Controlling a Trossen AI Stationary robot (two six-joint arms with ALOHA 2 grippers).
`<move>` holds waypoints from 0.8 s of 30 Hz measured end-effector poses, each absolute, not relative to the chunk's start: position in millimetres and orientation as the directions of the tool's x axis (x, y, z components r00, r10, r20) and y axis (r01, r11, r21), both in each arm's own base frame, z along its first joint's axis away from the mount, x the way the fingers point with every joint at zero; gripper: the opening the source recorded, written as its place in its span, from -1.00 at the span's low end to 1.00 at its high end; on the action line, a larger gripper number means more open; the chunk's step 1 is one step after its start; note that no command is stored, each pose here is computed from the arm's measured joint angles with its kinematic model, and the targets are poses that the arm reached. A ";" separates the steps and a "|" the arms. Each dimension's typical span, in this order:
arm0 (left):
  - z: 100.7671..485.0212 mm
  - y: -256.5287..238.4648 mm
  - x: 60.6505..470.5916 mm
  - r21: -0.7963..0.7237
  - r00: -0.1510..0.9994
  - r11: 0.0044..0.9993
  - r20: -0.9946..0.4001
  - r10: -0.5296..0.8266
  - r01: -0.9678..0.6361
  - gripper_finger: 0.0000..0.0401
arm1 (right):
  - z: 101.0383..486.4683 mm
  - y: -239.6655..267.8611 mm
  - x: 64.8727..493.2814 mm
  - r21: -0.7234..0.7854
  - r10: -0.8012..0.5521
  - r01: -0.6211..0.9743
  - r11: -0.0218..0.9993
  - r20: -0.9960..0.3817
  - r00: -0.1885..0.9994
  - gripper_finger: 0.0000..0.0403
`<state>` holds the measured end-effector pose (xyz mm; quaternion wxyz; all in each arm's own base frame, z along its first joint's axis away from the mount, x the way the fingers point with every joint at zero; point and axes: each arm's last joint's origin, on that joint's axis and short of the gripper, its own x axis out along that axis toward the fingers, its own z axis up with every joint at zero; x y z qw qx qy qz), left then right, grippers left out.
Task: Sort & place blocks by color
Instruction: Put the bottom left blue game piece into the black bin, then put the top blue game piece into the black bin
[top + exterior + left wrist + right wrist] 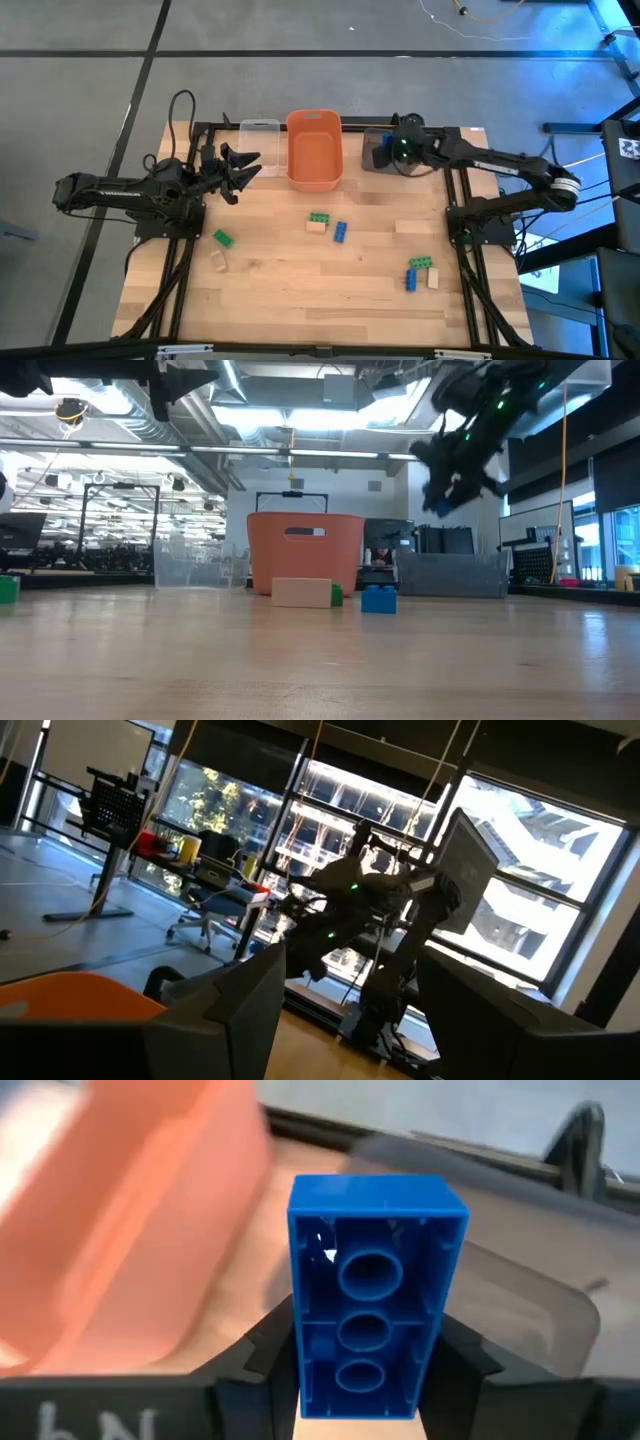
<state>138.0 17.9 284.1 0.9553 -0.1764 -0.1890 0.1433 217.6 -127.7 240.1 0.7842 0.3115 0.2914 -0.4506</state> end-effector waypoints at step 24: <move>283.7 17.0 138.7 -0.379 0.901 0.907 0.306 0.307 -0.180 0.08 | 276.5 -100.4 218.3 0.404 -0.358 0.644 0.649 -0.585 0.728 -0.01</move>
